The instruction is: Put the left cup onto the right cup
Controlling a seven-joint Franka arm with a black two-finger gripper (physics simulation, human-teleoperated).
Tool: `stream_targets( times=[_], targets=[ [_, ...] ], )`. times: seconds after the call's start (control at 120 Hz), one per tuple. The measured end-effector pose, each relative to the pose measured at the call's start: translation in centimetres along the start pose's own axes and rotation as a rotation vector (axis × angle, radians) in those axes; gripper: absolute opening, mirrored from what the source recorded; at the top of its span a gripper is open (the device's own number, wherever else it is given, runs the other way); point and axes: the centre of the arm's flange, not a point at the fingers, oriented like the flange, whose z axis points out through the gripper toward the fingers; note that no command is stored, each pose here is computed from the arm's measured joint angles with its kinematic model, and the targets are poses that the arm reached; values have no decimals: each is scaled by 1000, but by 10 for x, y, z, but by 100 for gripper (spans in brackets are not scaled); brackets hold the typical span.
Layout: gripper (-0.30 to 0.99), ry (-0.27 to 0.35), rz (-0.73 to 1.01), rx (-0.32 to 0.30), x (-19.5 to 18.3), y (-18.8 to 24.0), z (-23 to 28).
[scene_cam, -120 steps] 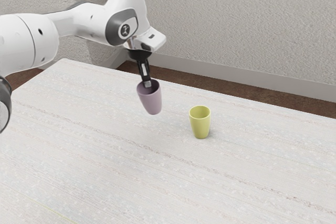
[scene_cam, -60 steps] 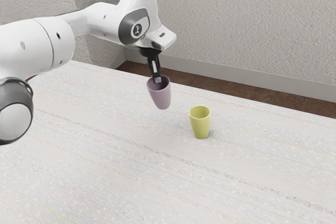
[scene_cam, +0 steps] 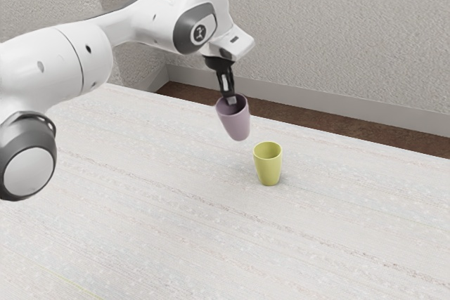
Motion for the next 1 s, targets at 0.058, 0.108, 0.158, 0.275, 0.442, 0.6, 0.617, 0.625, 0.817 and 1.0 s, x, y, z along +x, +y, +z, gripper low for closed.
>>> stream_targets(
  times=[0.058,0.108,0.158,0.275,0.442,0.6,0.617,0.625,0.817,1.0],
  targets=[
    [-9,0,7,2,4,0,0],
    [-9,-1,13,2,7,1,3],
    [-9,-2,20,2,11,1,4],
    [-9,-6,30,-2,17,1,10],
    [-9,-5,45,-10,25,3,17],
    [-9,-3,57,-10,31,3,22],
    [-9,-2,58,-9,31,2,22],
    [-9,-2,59,-9,32,2,22],
    [-9,1,77,-6,38,0,28],
    [-9,9,91,-12,43,0,34]
  ],
)
